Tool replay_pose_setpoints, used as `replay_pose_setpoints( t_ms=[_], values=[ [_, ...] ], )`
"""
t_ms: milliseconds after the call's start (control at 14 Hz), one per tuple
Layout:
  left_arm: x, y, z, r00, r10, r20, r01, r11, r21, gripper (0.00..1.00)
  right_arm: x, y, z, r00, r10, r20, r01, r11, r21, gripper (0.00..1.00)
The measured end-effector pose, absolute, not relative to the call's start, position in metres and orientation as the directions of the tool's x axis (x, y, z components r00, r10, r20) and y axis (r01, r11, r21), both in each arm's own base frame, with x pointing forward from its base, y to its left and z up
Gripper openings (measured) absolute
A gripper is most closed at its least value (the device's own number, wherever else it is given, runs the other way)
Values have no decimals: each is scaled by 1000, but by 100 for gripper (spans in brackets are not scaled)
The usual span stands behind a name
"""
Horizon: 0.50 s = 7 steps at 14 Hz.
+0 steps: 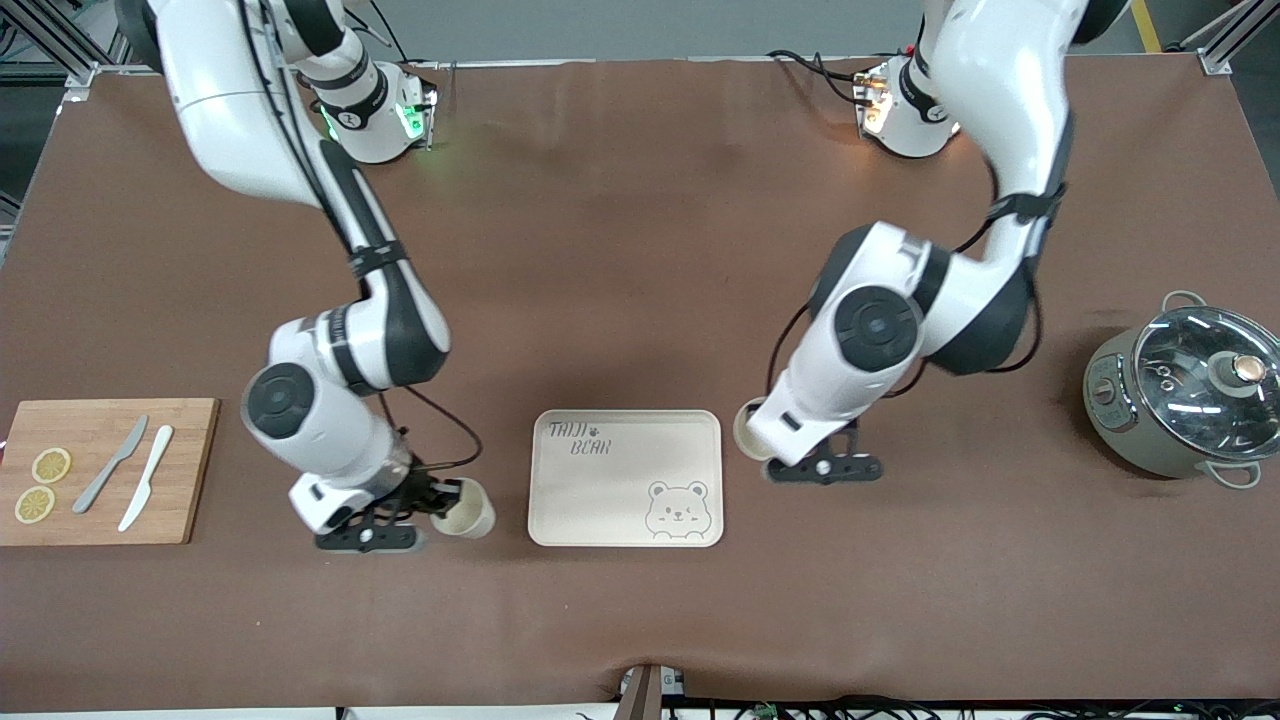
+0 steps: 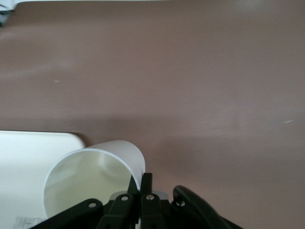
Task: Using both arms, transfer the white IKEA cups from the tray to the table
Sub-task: 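Carry a cup to the board with the right gripper while the left gripper carries one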
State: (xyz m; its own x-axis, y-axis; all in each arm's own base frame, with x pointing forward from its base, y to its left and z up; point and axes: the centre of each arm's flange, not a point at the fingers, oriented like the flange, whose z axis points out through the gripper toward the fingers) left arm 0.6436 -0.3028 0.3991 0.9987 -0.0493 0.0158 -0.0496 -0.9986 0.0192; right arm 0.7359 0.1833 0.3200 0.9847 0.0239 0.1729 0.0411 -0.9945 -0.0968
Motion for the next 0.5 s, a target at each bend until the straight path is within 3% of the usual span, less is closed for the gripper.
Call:
replay_pose_setpoints(
  t_ms=[500],
  values=[
    [555,-159,348,965,-188,184,-193,-981,10,4,747,33,297,988,112,111,118,-992,-52,3]
  ],
)
